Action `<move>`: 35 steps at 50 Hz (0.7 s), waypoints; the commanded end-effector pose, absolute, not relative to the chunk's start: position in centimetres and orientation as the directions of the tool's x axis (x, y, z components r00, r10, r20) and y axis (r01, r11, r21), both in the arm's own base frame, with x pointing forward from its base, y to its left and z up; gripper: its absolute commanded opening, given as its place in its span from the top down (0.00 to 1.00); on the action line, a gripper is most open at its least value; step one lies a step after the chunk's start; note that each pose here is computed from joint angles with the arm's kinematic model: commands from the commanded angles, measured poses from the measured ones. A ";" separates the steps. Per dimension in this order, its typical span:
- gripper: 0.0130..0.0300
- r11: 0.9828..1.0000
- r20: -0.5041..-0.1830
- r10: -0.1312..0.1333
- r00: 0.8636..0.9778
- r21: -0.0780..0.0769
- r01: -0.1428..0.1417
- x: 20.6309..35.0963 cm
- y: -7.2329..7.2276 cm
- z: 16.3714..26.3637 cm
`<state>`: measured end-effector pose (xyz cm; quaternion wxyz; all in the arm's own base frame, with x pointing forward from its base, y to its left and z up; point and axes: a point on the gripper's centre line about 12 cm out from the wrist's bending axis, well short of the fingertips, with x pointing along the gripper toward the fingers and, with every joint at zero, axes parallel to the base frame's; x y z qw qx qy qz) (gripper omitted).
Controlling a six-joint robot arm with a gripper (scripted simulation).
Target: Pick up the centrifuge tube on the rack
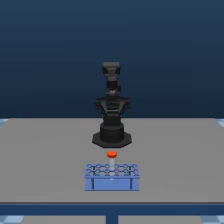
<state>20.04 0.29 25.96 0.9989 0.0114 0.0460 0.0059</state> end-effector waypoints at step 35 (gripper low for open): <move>0.00 1.000 -0.316 0.007 0.949 0.012 -0.003 25.8 0.1 23.07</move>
